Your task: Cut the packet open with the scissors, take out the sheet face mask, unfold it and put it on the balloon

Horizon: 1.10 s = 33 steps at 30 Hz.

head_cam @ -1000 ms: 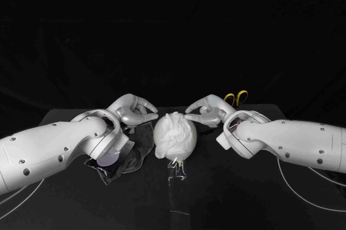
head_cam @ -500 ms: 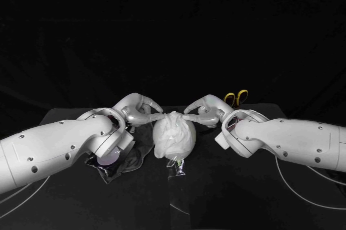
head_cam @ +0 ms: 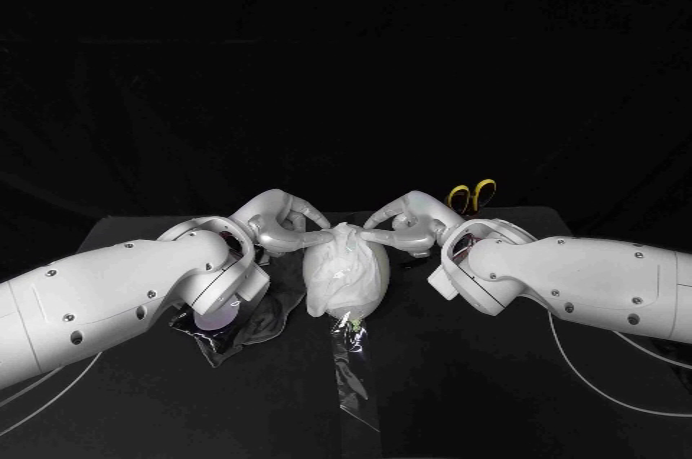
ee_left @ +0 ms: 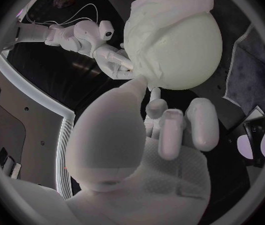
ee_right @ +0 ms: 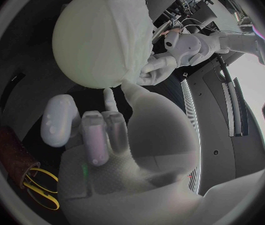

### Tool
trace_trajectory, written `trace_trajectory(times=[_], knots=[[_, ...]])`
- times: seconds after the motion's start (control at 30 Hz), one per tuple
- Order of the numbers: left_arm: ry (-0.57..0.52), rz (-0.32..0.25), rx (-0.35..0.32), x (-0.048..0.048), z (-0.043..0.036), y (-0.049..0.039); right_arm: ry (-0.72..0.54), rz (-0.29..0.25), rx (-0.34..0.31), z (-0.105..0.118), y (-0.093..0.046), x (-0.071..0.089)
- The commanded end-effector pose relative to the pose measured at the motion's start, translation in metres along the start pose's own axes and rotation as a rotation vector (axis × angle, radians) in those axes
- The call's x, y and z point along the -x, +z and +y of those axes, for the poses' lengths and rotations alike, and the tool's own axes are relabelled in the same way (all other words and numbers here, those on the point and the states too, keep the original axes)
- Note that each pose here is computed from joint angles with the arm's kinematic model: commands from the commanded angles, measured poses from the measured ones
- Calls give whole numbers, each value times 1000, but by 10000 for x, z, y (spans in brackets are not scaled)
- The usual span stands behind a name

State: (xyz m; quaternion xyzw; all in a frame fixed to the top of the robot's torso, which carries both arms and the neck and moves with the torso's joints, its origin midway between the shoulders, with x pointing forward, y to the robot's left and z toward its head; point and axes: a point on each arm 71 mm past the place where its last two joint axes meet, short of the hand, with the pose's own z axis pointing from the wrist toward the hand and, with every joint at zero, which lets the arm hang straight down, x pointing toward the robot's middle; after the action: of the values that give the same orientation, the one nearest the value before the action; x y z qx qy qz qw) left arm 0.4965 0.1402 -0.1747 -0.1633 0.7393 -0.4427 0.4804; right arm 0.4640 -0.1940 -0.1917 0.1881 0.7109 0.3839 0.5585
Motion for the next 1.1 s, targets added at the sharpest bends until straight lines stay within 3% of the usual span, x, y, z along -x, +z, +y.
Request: trace_trajectory(times=[0.03,0.63,1.1], knots=[[10,34,-5,-28,-10,-2,-7,15,17,20,13,-13],[-42,78,-2,-55,-11,-15,-18,19,48,120,143,1],[-47,74,2,-44,-3,-10,-58,149,29,136,203,-114]])
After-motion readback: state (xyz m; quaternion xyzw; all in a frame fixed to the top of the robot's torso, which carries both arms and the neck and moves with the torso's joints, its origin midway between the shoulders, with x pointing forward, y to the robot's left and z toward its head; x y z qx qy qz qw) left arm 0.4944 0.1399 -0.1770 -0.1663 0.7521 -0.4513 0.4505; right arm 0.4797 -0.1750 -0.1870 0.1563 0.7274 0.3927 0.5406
